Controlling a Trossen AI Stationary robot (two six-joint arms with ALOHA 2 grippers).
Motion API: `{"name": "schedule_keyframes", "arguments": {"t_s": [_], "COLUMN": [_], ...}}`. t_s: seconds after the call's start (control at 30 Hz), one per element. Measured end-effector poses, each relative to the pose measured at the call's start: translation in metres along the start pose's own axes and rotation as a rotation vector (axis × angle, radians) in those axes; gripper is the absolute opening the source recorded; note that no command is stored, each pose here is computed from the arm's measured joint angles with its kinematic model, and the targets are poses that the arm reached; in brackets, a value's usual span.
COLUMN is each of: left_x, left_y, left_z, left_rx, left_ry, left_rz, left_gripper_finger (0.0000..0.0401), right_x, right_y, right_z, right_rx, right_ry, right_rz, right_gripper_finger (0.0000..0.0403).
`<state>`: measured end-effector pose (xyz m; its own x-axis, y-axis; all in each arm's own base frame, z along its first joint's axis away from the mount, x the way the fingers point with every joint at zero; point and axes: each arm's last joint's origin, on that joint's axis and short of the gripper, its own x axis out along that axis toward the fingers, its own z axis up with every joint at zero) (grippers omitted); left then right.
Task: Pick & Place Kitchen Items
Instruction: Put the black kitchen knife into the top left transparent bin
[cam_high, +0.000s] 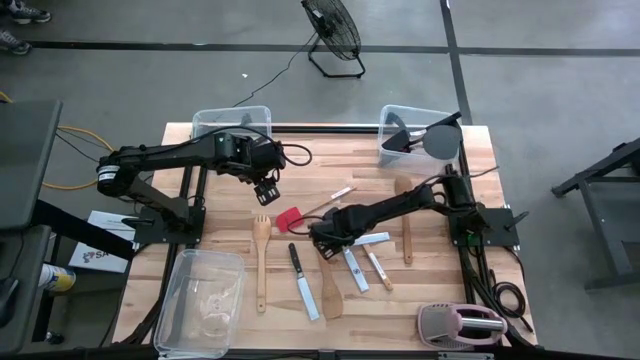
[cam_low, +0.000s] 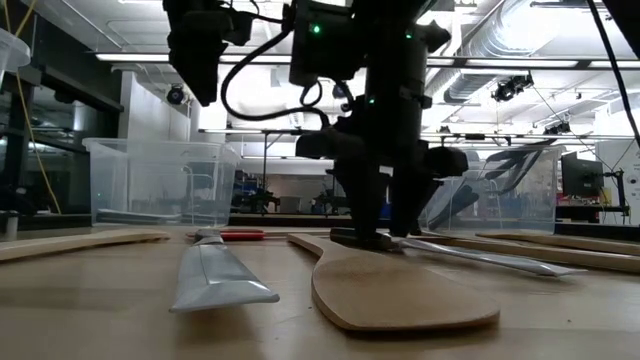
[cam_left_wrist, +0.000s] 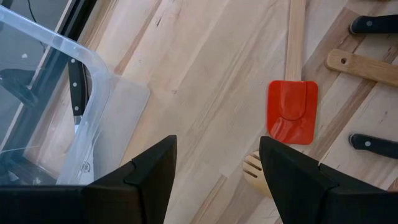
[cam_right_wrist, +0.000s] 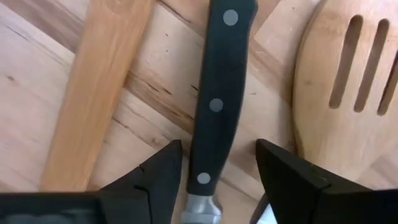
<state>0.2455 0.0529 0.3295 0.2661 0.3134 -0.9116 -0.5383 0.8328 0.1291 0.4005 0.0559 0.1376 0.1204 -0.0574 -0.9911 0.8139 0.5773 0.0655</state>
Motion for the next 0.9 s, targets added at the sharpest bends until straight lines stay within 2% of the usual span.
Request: {"name": "schedule_keyframes", "arguments": {"t_s": [0.23,0.47,0.73,0.9], "left_x": [0.000,0.000,0.000,0.000], "left_y": [0.000,0.000,0.000,-0.001], "left_z": [0.000,0.000,0.000,0.003], "left_rx": [0.000,-0.002,-0.002,-0.011], "left_ry": [0.000,0.000,-0.001,-0.031], "left_rz": [0.000,0.000,0.000,-0.011], "left_gripper_finger": [0.0223,0.0223,0.0223,0.0223], "right_x": [0.001,0.001,-0.006,-0.029], "right_y": [0.001,0.001,-0.001,-0.003], "right_z": [0.000,0.000,0.000,0.000], "right_rx": [-0.006,-0.055,-0.107,-0.138], "right_ry": [0.002,0.014,0.014,-0.005], "right_rz": [0.008,0.013,0.027,0.079], "right_gripper_finger": [0.0141,0.0066,0.0067,0.0067]}}
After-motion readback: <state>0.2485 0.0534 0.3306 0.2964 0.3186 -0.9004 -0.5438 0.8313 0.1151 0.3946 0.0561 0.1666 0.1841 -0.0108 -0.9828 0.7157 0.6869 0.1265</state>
